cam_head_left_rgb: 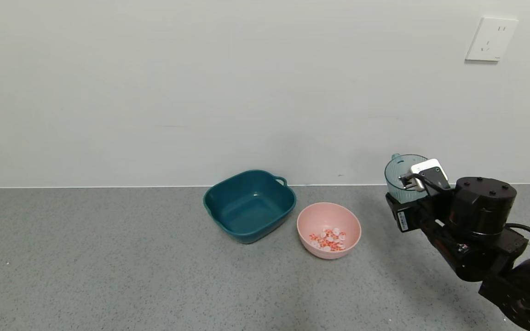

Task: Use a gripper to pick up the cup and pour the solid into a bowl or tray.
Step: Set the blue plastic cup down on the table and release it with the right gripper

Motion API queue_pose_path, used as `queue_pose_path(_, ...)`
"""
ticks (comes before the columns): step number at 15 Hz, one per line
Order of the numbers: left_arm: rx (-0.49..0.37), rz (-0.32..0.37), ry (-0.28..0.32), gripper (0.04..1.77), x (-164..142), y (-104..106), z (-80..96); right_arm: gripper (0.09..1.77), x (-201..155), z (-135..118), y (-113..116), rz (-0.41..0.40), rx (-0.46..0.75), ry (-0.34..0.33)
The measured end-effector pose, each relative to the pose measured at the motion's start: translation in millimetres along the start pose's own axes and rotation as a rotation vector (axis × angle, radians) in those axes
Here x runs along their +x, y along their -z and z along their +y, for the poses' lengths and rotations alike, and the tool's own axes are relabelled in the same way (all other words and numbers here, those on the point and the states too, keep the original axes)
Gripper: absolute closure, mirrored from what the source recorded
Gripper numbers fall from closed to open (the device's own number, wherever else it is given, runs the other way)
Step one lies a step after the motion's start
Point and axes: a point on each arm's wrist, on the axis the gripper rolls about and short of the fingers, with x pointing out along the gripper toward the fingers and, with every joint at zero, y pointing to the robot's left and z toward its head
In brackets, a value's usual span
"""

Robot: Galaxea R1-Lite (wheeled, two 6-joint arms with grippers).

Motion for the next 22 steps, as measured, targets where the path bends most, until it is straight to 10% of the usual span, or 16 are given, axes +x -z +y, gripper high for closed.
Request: queue_pose_path(22, 0.000, 0.000, 0.000, 0.09, 0.0, 0.0, 0.0, 0.55, 48.9, 18.7, 71.6, 0.131, 0.014, -0.036)
